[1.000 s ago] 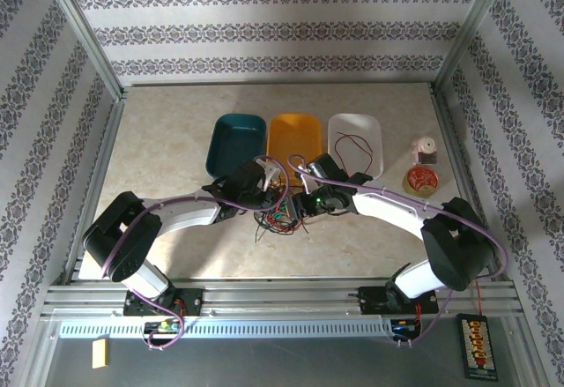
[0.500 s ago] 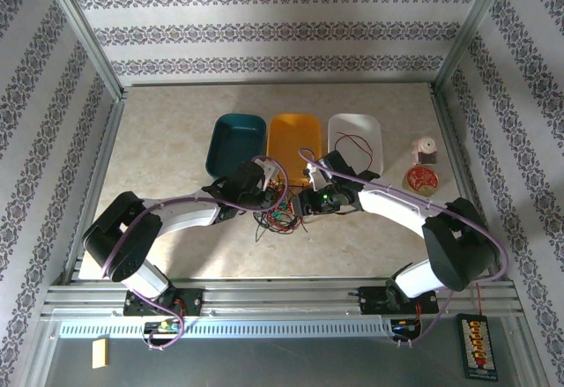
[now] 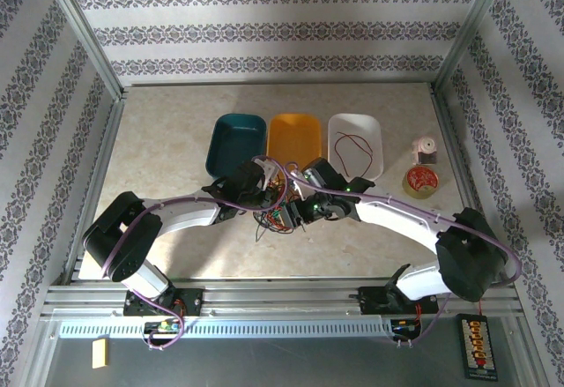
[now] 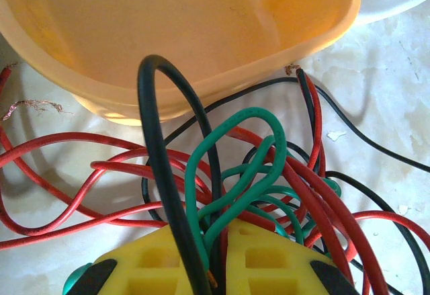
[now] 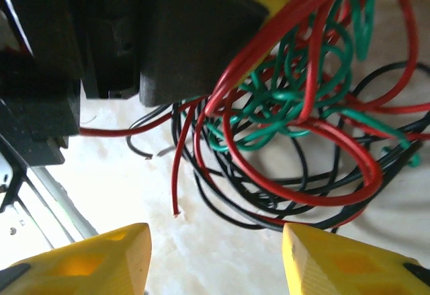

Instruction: Untangle the cables

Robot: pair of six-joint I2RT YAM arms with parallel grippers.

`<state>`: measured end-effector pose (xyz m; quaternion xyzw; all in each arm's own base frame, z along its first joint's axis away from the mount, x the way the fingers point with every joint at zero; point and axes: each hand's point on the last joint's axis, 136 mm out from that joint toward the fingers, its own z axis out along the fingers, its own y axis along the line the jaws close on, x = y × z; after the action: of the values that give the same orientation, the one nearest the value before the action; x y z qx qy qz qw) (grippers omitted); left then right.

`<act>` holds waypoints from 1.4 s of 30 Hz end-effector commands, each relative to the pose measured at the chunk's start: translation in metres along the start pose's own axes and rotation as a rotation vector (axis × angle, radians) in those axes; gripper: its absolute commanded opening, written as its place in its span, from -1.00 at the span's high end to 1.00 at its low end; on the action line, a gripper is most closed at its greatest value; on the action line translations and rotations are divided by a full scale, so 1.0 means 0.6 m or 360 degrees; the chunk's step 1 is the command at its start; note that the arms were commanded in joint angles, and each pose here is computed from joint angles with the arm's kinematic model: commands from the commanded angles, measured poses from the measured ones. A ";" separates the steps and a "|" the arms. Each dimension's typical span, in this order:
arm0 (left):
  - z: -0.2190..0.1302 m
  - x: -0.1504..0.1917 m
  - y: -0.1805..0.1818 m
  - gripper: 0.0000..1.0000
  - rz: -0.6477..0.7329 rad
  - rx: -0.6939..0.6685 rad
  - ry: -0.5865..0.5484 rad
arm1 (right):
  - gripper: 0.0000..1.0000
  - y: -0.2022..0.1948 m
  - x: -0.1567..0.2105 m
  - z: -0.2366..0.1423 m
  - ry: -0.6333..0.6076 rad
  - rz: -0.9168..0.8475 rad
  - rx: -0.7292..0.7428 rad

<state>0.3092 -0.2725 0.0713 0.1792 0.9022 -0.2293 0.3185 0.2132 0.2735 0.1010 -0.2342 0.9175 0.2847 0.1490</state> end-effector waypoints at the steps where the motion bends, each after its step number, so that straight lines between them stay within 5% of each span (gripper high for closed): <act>1: 0.001 -0.016 -0.001 0.85 -0.0005 0.0035 -0.0040 | -0.12 -0.016 -0.030 -0.019 -0.0083 -0.0157 0.0157; 7: -0.002 -0.002 -0.029 0.88 0.0053 0.0234 0.0153 | -0.24 -0.030 -0.029 -0.015 -0.0014 -0.0333 0.0242; 13: -0.008 -0.005 -0.029 0.90 -0.0201 0.0568 0.0288 | -0.24 -0.013 -0.024 -0.005 0.0036 -0.0416 0.0131; 21: -0.004 0.006 -0.041 0.96 -0.0150 0.0671 0.0445 | -0.20 -0.017 -0.031 0.015 0.0065 -0.0444 0.0139; 24: -0.002 0.010 -0.035 0.96 -0.0141 0.0639 0.0458 | 0.01 -0.016 -0.041 0.019 0.0065 -0.0445 0.0147; 31: 0.000 0.007 -0.027 0.94 -0.0155 0.0584 0.0433 | 0.99 -0.023 -0.040 0.012 0.0033 -0.0407 0.0163; 42: 0.012 0.036 0.020 0.92 -0.0214 0.0331 0.0439 | 1.00 -0.133 -0.096 -0.155 -0.0597 -0.0057 0.0660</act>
<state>0.3060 -0.2768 0.0614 0.1987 0.9015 -0.3502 0.1588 0.2654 0.2151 0.1418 -0.2398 0.9072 0.1789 0.2958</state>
